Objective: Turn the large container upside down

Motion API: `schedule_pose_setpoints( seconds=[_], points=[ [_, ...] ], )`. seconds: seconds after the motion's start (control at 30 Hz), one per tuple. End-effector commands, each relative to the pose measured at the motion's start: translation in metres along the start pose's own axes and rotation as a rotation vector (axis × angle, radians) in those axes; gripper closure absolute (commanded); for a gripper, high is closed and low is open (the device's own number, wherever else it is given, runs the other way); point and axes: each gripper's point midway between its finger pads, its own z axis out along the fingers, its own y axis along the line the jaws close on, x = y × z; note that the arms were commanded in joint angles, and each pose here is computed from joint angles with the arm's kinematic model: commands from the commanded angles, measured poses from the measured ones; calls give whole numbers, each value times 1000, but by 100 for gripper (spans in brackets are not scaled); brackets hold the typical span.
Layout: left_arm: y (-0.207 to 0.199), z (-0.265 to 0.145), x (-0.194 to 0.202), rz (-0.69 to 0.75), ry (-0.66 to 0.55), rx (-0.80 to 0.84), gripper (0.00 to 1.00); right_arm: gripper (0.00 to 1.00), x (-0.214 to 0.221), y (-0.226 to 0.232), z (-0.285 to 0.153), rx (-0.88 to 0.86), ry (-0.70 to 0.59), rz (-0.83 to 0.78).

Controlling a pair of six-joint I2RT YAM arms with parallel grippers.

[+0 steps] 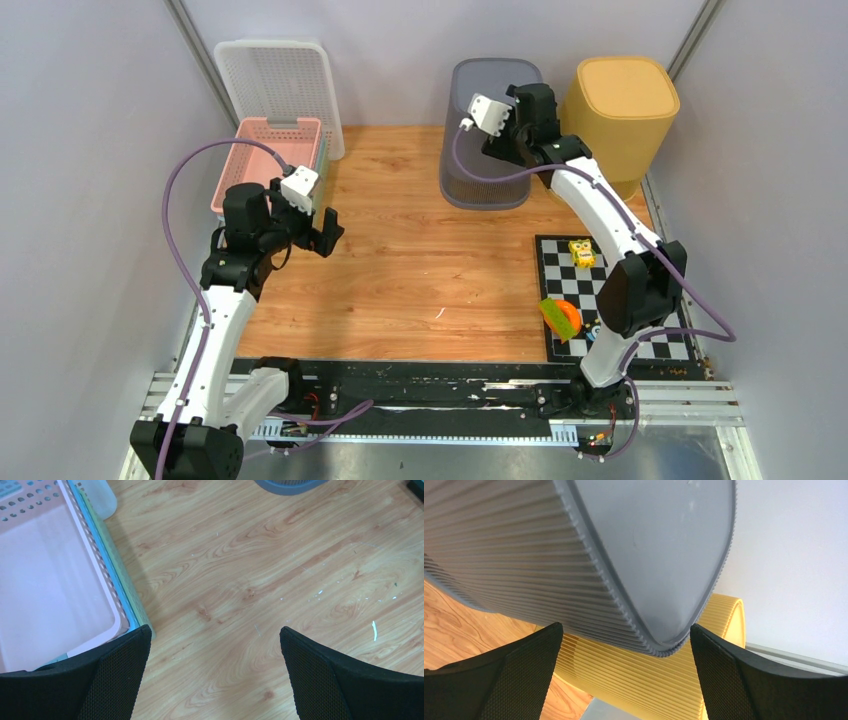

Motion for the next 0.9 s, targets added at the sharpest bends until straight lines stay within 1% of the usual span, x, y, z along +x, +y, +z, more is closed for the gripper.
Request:
schedule_pose_setpoints(
  seconds=[0.0, 0.1, 0.2, 0.27, 0.4, 0.5, 0.67, 0.87],
  points=[
    [0, 3, 3, 6, -3, 10, 0, 0, -37, -17, -28, 46, -69, 66],
    [0, 4, 3, 5, -1, 14, 0, 0, -67, -19, -47, 51, -135, 114],
    [0, 3, 3, 5, -2, 12, 0, 0, -100, -11, -61, 52, -187, 130],
    [0, 3, 3, 5, -1, 10, 0, 0, -123, -4, -64, 69, -209, 137],
    [1, 1, 3, 9, -2, 0, 0, 0, -149, 2, -54, 154, -219, 166],
    [2, 0, 2, 13, -8, -5, 0, 0, -157, 6, -37, 221, -193, 179],
    [0, -2, 1, 19, -16, -2, 0, 0, -154, 2, -9, 347, -118, 177],
    [-1, -2, 0, 23, -23, 6, 0, 0, -144, 3, 17, 421, -59, 154]
  ],
)
